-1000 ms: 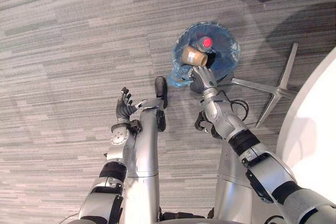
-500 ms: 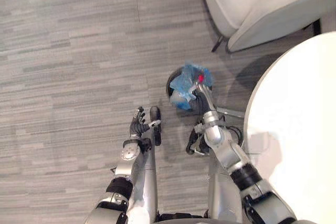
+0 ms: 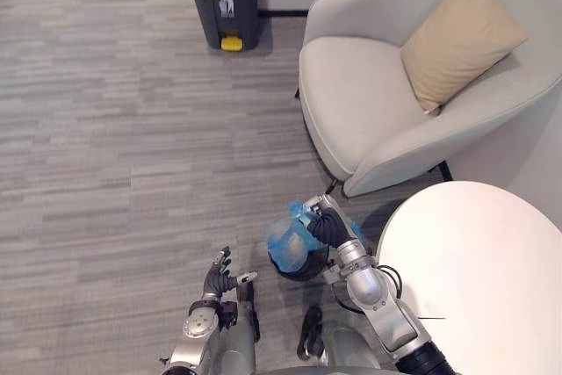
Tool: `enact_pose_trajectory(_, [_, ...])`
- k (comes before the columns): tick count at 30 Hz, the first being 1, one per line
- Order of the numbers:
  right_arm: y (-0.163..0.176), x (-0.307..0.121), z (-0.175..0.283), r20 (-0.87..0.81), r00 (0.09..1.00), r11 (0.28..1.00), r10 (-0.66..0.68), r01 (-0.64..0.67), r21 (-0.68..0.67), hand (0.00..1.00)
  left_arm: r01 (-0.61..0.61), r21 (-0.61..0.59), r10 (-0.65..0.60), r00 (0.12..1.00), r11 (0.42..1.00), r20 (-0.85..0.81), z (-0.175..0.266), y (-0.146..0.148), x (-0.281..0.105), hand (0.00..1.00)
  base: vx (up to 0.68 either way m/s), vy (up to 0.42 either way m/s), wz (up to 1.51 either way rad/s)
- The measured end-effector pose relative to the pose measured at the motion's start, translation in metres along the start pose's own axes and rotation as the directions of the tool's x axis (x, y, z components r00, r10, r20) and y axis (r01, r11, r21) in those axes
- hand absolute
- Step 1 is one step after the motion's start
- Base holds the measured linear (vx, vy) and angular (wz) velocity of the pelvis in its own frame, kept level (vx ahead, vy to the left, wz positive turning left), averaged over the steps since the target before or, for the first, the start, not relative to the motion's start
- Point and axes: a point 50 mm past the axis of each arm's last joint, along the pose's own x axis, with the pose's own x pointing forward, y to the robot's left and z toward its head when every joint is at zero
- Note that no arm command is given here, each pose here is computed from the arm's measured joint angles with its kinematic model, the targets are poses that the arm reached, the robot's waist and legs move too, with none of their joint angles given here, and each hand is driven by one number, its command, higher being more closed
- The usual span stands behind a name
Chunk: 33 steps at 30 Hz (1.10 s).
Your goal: Gather rubbish on tea table into small bin, then transfer packed bag to large trash can.
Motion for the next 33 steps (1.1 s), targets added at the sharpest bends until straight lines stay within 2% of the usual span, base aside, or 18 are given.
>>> enact_pose_trajectory(12, [-0.006,-0.001,-0.002,0.013,0.999,0.990,0.047,-0.048,0.134,1.00,0.028,0.029,-0.031,0.996,0.999,0.084,0.009,0.005,-0.015,0.00,0.00,0.003,-0.07])
enact_pose_trajectory(23, [-0.019,0.008,0.004,0.071,0.993,0.980,0.089,-0.100,0.170,1.00,0.081,0.015,-0.081,0.930,0.997,0.357,0.064,-0.006,-0.034,0.00,-0.03,0.015,-0.02])
enact_pose_trajectory(33, [-0.027,0.023,0.017,0.144,0.983,0.964,0.113,-0.144,0.224,1.00,0.109,0.173,-0.186,0.824,0.979,0.535,0.111,-0.017,-0.035,0.00,0.00,0.001,0.01])
